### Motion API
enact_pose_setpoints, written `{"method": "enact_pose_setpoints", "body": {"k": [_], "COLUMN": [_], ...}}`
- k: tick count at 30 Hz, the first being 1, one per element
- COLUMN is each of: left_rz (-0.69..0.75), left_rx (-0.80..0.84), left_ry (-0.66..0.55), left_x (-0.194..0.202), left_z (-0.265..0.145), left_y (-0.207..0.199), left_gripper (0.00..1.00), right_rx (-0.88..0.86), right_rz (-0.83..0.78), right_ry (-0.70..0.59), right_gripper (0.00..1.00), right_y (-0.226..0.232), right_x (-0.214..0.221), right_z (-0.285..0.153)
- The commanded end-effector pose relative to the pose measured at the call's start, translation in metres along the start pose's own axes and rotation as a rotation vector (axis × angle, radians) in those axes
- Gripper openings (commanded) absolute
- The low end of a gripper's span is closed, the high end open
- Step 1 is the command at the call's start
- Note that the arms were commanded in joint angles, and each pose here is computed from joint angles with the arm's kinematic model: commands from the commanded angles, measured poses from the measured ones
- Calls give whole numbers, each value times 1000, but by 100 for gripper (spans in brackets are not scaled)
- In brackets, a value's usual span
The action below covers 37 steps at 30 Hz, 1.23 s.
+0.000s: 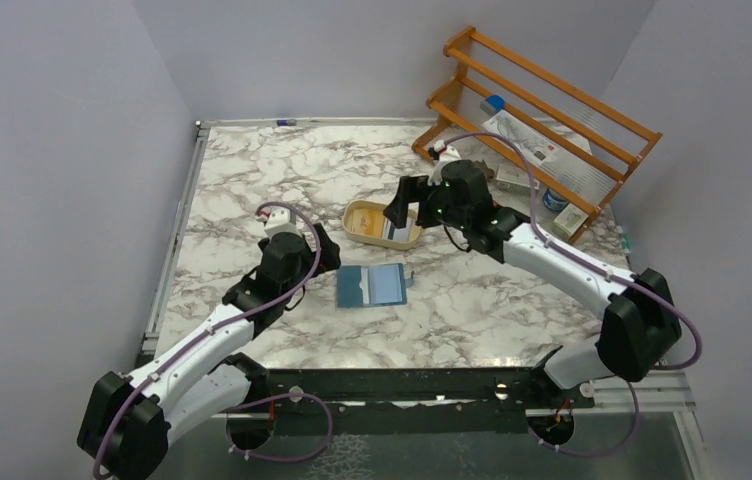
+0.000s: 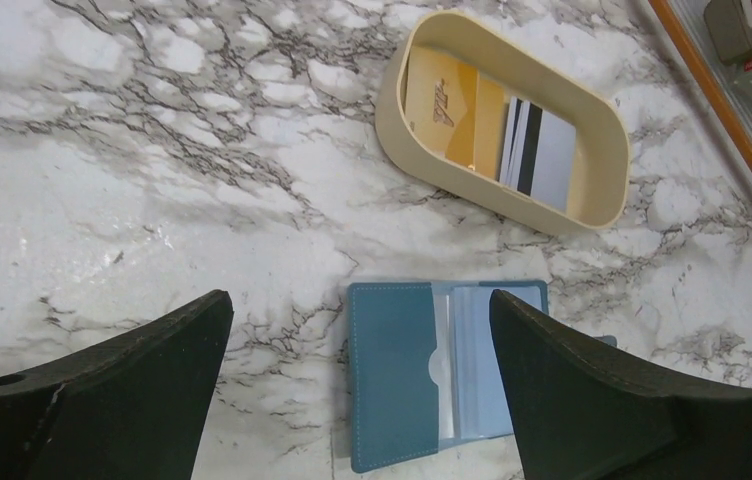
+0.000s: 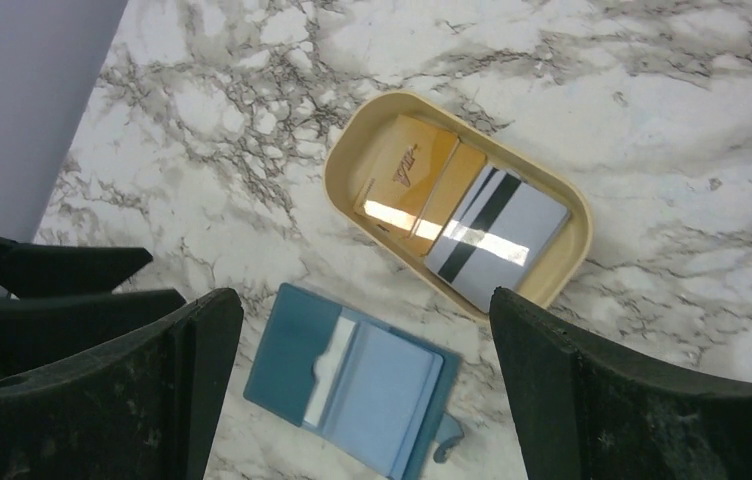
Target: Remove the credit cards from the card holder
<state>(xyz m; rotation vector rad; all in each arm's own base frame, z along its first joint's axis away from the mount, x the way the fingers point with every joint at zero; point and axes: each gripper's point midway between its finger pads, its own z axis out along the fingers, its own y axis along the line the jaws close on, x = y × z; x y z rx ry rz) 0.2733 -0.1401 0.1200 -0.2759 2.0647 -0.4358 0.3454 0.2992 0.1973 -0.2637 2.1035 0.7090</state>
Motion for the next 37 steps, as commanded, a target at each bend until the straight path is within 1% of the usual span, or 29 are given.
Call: {"method": "enact_pose_setpoints", "body": {"k": [1, 3, 8, 12, 17, 20, 26, 37], "left_rz": [41, 29, -6, -44, -59, -62, -61, -57], "left_rx": [-53, -50, -41, -39, -61, -68, -54, -53], "left_ry": [-41, -50, -65, -87, -83, -80, -104, -128], "left_x": [-26, -31, -41, -50, -50, -51, -56, -60], "left_z": [-5, -6, -7, -9, -7, -6, -7, -12], "left_y": [9, 10, 14, 20, 27, 27, 25, 26], "left_gripper": [99, 99, 99, 99, 99, 99, 99, 99], "right_rx": [48, 60, 163, 182, 176, 189, 245, 228], "right_rz": [-33, -46, -51, -37, 3, 12, 27, 40], "right_ry": [-124, -124, -159, -193, -251, -270, -250, -243], "right_gripper": [100, 100, 100, 100, 100, 100, 100, 100], "right_y": [-10, -16, -40, -50, -62, -69, -80, -78], "right_x": [-16, -7, 1, 13, 34, 41, 49, 52], "right_z": [-30, -41, -73, -100, -121, -127, -129, -128]}}
